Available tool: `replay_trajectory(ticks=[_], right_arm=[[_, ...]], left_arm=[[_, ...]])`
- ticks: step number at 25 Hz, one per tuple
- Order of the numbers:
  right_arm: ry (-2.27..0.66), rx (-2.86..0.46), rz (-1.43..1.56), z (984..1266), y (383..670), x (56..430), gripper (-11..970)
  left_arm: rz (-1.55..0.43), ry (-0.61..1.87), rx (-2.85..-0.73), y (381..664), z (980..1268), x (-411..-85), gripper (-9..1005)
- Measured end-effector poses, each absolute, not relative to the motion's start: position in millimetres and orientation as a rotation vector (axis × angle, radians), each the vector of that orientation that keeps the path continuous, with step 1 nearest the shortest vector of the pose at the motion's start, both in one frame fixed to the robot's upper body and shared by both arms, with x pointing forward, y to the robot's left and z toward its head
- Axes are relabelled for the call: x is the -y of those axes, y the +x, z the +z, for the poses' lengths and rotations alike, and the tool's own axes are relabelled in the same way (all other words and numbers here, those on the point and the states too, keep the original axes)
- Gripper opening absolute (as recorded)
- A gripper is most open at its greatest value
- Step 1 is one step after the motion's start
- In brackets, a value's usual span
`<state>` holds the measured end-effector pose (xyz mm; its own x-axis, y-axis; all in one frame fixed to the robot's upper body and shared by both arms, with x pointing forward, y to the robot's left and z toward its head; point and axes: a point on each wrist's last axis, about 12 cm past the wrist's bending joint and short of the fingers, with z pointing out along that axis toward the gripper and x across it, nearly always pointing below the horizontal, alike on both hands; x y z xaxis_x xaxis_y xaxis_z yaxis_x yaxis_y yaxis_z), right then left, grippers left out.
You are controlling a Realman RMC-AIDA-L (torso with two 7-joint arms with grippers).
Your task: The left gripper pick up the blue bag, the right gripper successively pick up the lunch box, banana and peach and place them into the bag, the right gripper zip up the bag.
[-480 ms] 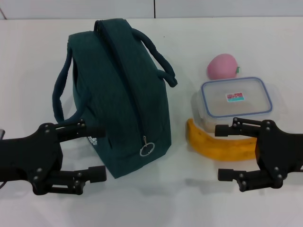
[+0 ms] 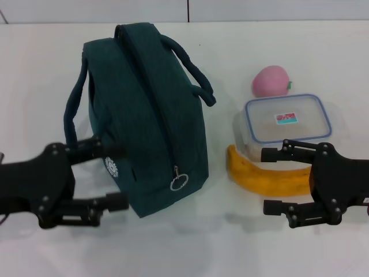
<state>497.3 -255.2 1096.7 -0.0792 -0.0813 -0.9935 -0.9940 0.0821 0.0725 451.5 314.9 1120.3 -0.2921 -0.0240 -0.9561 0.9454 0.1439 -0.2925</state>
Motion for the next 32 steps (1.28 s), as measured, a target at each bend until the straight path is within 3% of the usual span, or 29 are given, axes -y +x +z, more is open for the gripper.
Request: replay_trajectory(ticks=[5, 9, 20, 25, 32], right_arm=[[-1.163, -1.371, 1.162, 1096, 497, 256, 843], [-1.145, -1.385, 1.157, 1093, 499, 256, 843], [-1.091, -1.439, 1.096, 1086, 502, 260, 841], [-1.083, -1.450, 1.066, 1081, 501, 262, 840], [-1.047, -1.448, 1.037, 1078, 501, 267, 841]], left_arm=[[-1.252, 0.828, -1.473, 462, 1130, -326, 859], [-1.213, 0.591, -1.534, 489, 1138, -338, 852], [-1.167, 0.352, -2.009, 562, 1162, -346, 834], [-1.170, 0.373, -2.177, 567, 1189, -332, 825], [-1.219, 0.402, -2.315, 565, 1204, -310, 813]])
